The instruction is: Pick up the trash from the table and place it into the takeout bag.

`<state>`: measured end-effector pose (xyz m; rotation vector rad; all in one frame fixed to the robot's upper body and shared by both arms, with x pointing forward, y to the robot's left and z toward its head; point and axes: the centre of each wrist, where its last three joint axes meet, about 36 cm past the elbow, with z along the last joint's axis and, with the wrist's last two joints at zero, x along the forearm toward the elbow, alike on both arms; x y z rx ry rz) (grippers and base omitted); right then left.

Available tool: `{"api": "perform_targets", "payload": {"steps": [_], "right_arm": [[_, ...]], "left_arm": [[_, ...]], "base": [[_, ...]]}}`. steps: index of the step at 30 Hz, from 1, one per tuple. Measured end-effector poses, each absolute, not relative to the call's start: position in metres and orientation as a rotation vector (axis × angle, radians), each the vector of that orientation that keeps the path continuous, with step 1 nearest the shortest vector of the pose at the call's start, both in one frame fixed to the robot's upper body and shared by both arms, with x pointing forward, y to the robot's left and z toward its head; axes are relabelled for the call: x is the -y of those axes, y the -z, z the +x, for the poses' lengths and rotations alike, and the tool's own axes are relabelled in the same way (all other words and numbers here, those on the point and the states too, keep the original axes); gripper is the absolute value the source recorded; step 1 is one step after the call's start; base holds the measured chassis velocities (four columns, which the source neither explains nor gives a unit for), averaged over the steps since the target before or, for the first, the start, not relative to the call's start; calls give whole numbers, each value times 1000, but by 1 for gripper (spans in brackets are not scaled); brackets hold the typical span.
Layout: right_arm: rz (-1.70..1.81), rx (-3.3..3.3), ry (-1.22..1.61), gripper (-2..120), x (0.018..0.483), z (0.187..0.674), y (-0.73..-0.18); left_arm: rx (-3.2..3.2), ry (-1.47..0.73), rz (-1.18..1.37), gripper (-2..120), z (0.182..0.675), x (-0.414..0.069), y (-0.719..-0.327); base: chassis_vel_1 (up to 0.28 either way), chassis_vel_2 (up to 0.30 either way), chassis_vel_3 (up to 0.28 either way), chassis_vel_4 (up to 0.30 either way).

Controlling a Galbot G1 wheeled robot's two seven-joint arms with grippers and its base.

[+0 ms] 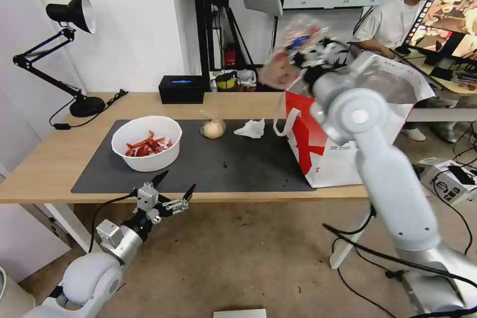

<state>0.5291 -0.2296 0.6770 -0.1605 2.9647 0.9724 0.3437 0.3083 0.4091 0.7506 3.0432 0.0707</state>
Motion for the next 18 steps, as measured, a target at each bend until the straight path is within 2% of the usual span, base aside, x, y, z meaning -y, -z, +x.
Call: {"api": "perform_targets", "payload": {"steps": [8, 18], "right_arm": [[16, -3005, -855, 1, 269, 520, -665], [87, -3081, -872, 2, 273, 511, -635]], "left_arm": [[-3032, -61, 773, 100, 350, -300, -409], [-3033, -58, 785, 100, 353, -293, -408]], "base": [[0, 0, 0, 0], [0, 0, 0, 0]]}}
